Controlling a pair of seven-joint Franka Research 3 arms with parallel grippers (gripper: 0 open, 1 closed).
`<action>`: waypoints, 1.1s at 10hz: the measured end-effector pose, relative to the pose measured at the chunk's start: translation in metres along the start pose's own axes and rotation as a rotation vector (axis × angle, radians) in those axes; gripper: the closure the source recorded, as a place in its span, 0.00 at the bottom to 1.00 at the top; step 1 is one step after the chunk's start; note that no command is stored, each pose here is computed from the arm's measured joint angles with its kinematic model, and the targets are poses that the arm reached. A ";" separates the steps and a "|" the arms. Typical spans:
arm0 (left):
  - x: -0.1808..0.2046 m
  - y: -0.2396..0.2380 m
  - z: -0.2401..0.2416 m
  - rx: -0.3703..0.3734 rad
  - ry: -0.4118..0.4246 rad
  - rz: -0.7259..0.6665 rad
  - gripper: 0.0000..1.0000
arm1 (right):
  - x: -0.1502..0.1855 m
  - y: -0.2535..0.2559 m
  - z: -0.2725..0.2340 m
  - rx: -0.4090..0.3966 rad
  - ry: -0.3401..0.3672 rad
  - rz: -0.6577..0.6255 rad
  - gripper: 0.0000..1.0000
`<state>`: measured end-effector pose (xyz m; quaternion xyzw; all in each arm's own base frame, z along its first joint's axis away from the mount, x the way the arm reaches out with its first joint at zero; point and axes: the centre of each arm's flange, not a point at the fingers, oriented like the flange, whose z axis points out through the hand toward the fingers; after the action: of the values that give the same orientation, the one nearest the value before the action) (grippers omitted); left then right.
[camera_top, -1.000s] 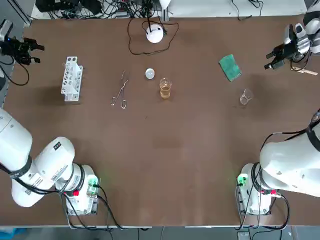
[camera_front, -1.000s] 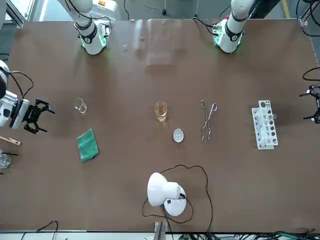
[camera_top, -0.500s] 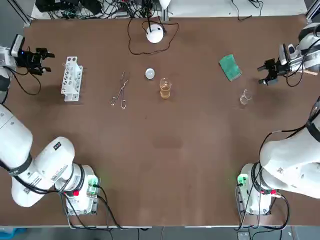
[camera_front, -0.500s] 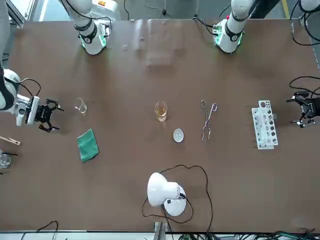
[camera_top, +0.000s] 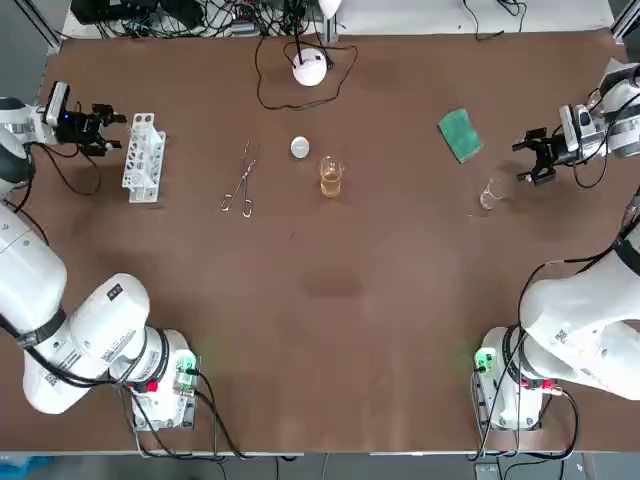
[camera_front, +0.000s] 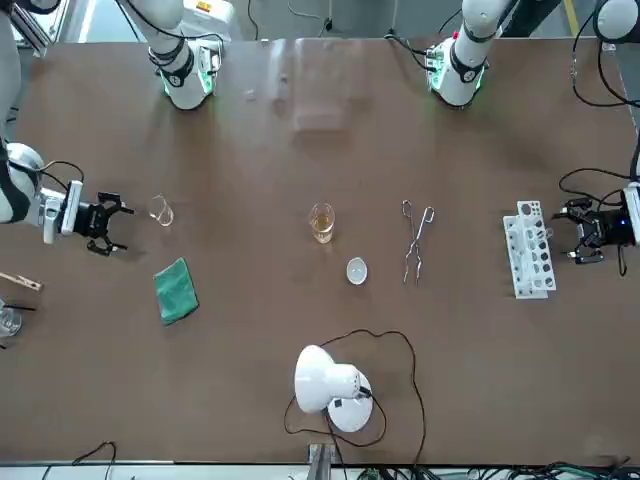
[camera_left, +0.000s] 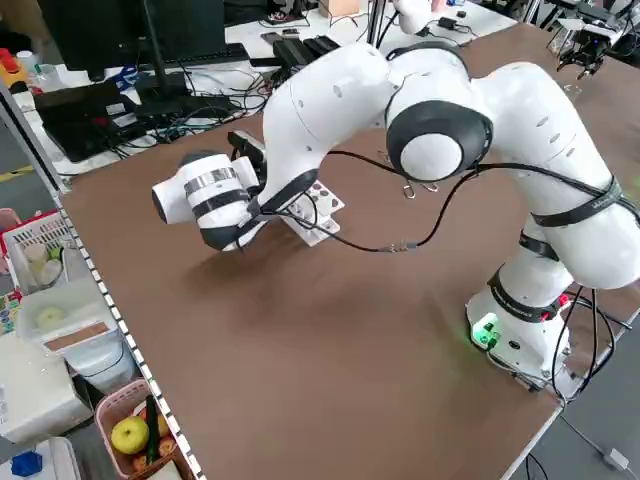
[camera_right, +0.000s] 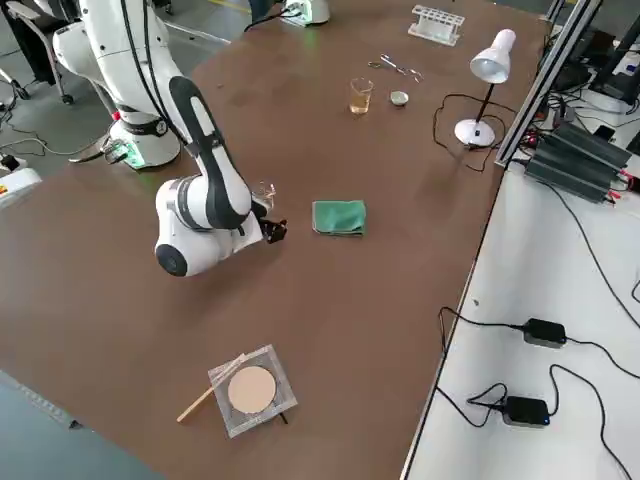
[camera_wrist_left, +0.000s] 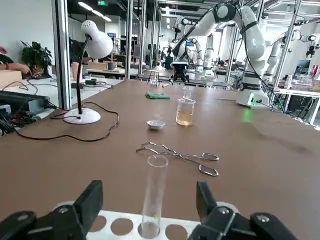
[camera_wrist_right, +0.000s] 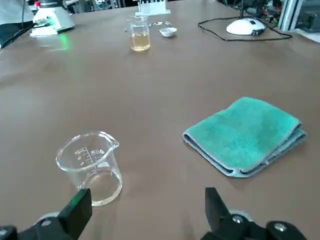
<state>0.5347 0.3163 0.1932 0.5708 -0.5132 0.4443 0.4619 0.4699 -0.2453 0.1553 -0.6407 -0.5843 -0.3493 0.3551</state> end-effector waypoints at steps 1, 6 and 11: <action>-0.003 -0.001 0.002 0.005 0.006 0.017 0.15 | -0.008 -0.001 0.006 0.011 0.013 -0.042 0.00; -0.021 -0.003 0.016 0.005 0.047 0.078 0.36 | -0.033 -0.007 0.022 0.037 0.039 -0.104 0.00; -0.034 -0.003 0.030 0.019 0.099 0.067 0.43 | -0.071 -0.037 0.037 0.077 0.124 -0.032 0.00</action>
<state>0.5360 0.2930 0.1546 0.5350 -0.5045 0.4920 0.4660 0.4295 -0.2468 0.0772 -0.5942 -0.5844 -0.3712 0.4095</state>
